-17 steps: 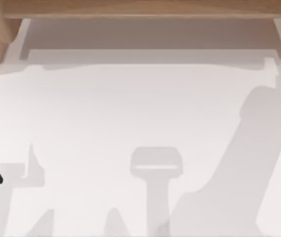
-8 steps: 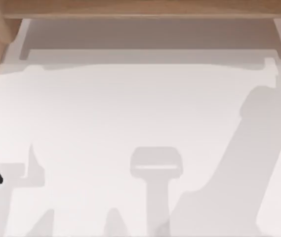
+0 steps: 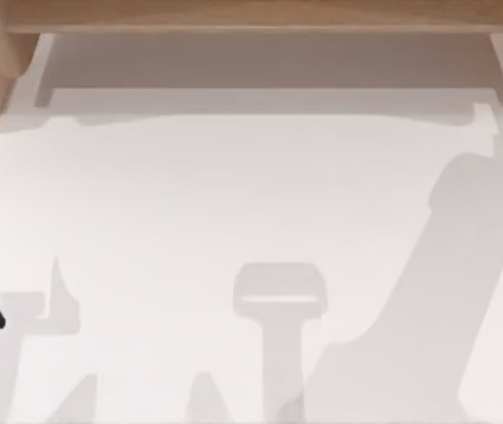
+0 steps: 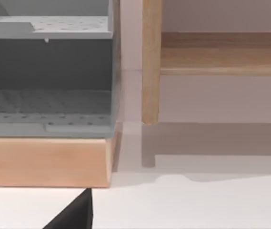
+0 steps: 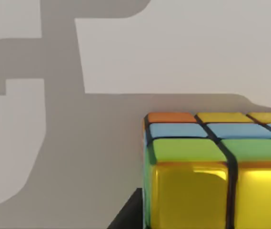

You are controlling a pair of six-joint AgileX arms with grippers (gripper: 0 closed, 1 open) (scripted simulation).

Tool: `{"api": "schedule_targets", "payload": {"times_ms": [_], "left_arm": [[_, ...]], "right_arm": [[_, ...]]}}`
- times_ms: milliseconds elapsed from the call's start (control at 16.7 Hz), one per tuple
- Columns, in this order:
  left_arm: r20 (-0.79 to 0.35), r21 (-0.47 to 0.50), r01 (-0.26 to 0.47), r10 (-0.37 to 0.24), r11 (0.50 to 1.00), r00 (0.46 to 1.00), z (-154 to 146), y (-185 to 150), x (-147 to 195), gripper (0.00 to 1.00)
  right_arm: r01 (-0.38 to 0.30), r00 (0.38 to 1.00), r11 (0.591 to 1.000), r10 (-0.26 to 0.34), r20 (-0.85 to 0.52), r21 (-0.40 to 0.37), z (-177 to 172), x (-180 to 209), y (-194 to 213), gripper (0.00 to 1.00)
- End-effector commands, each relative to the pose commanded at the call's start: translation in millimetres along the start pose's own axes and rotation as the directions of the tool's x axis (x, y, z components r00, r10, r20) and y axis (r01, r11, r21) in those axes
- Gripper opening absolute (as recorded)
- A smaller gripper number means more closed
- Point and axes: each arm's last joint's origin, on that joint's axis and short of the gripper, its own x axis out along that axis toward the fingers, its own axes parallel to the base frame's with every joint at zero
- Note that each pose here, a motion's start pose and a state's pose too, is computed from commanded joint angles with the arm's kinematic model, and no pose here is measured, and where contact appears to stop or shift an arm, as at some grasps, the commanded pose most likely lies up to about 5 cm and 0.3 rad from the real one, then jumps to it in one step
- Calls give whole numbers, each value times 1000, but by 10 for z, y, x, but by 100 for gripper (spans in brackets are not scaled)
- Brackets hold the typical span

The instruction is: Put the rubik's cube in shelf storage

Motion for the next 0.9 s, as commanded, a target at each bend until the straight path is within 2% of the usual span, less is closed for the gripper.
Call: {"api": "schedule_targets", "payload": {"times_ms": [240,480,660,900], "left_arm": [[0,0,0,0,1000,1000,0,0,0,100],[0,0,0,0,1000,1000,0,0,0,100],[0,0,0,0,1000,1000,0,0,0,100],[0,0,0,0,1000,1000,0,0,0,100]], "right_arm": [[9,1000,1000,-9,-5,8,-15,-54,-9,0],[87,996,996,-87,-35,23,-73,-549,94,0],[148,987,989,-147,-57,2,-106,-925,284,0],[186,979,981,-189,-70,-47,-97,-1101,427,0]]}}
